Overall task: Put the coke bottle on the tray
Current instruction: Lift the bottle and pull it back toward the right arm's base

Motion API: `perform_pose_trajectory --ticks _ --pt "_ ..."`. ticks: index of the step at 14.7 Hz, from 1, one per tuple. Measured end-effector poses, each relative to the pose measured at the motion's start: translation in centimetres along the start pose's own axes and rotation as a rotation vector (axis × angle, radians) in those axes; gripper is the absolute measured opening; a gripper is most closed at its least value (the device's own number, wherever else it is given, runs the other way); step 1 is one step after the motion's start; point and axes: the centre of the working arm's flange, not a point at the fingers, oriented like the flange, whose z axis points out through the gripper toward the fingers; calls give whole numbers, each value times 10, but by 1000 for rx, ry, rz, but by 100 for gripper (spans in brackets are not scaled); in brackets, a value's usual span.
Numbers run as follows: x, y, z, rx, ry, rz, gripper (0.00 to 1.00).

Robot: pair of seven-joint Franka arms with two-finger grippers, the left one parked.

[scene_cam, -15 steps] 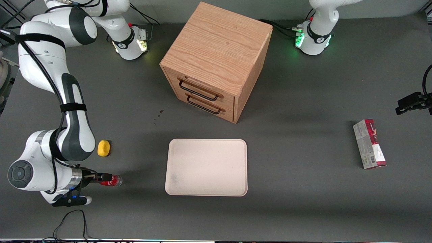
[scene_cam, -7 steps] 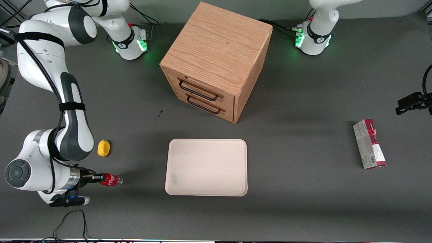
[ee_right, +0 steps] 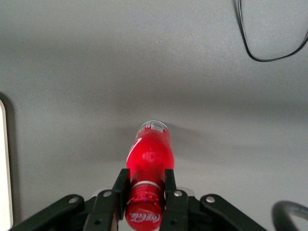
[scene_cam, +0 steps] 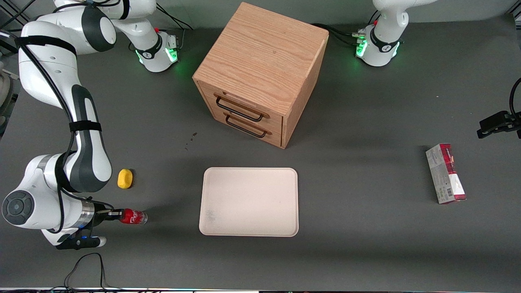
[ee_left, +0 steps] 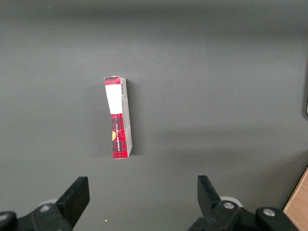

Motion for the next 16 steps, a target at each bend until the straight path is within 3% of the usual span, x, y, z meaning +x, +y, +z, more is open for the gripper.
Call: perform_pose_trajectory --ticks 4,10,16 --pt "-4 1 -8 -7 -27 -3 33" --pt "-19 1 -67 -8 -91 -14 33" --pt "-59 3 -178 -12 -95 -12 33"
